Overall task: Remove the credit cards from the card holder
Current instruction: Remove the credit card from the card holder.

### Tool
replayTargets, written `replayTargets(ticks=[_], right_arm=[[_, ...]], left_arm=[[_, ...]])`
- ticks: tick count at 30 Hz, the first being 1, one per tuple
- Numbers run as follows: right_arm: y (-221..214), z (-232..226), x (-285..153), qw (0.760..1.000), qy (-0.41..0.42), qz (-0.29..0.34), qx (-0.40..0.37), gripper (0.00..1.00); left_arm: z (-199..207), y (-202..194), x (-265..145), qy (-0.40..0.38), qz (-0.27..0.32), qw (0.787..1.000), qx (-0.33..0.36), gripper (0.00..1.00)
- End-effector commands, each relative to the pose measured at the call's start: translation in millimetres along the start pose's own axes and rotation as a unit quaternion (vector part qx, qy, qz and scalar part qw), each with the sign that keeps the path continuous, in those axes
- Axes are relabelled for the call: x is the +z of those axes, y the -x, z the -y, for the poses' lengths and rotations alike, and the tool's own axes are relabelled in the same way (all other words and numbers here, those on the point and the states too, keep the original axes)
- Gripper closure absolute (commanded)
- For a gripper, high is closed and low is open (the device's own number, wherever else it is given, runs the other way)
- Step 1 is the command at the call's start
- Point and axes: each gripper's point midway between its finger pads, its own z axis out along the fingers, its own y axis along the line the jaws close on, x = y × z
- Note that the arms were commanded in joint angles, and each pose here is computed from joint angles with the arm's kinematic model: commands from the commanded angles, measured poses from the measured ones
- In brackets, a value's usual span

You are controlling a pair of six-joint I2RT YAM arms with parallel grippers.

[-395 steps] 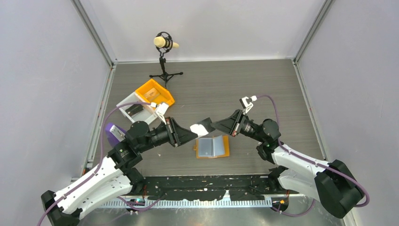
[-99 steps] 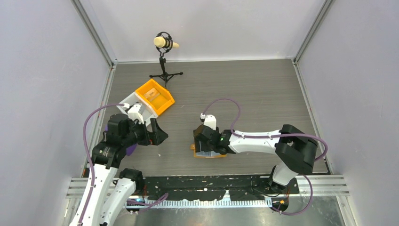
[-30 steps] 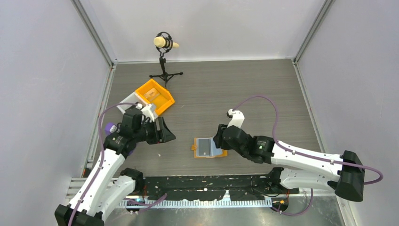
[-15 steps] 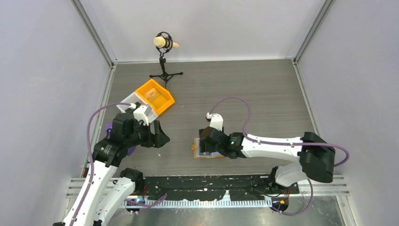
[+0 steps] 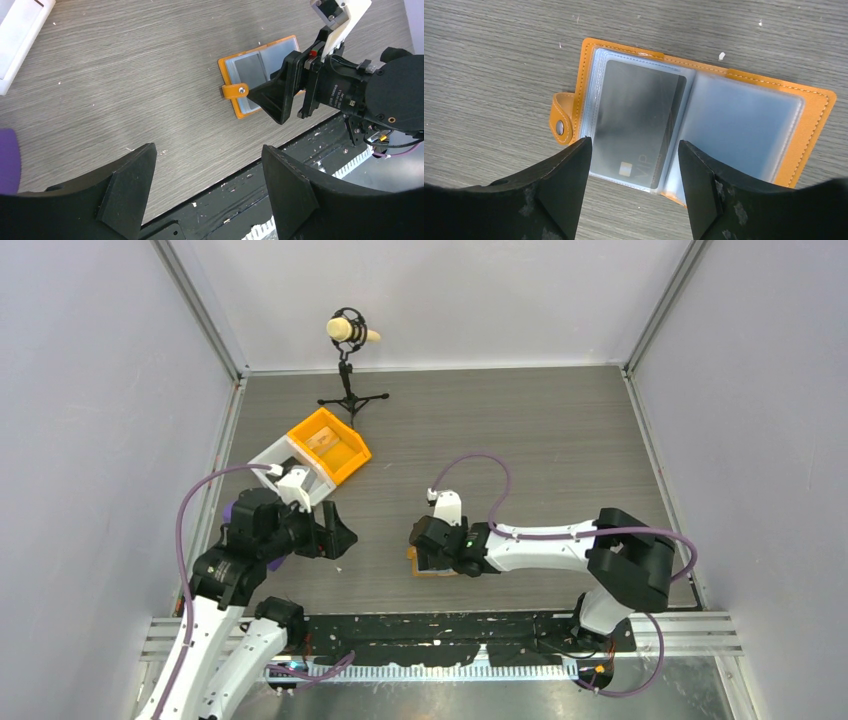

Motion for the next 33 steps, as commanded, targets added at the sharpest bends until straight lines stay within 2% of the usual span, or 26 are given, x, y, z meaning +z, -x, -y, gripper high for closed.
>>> replayTargets(ticks=[1, 8, 14, 24, 27, 29, 33], right_arm=[[13.4, -19.3, -0.7, 0.999, 0.019, 0.017, 0.021, 0.29], [3.4, -11.5, 6.9, 1.0, 0.002, 0.005, 0.008, 0.33], [7.7, -8.7, 4.2, 1.0, -0.002, 0.013, -0.001, 0.46], [7.0, -7.2, 4.7, 1.0, 0.009, 0.022, -0.011, 0.56], [13.7, -4.8, -1.2, 0.999, 0.004, 0.03, -0.016, 0.56], [19.1, -5.5, -7.3, 0.999, 0.004, 0.033, -0.019, 0.47], [24.8, -14.6, -15.3, 0.999, 0.02, 0.031, -0.02, 0.37]], left_arm=[[-1.1, 3.9, -0.2, 0.003, 0.012, 1.0, 0.007, 0.2], [-3.1, 3.9, 0.0, 0.008, 0.013, 1.0, 0.006, 0.19], [-3.1, 3.2, 1.6, 0.008, 0.007, 1.0, 0.004, 0.19], [-3.1, 2.6, 2.3, 0.009, 0.001, 1.0, 0.002, 0.19], [-3.0, 3.0, 1.8, 0.008, 0.003, 1.0, 0.003, 0.19], [-2.9, 3.3, 1.9, 0.008, 0.005, 1.0, 0.003, 0.19], [-3.0, 3.5, 2.0, 0.008, 0.005, 1.0, 0.004, 0.19]])
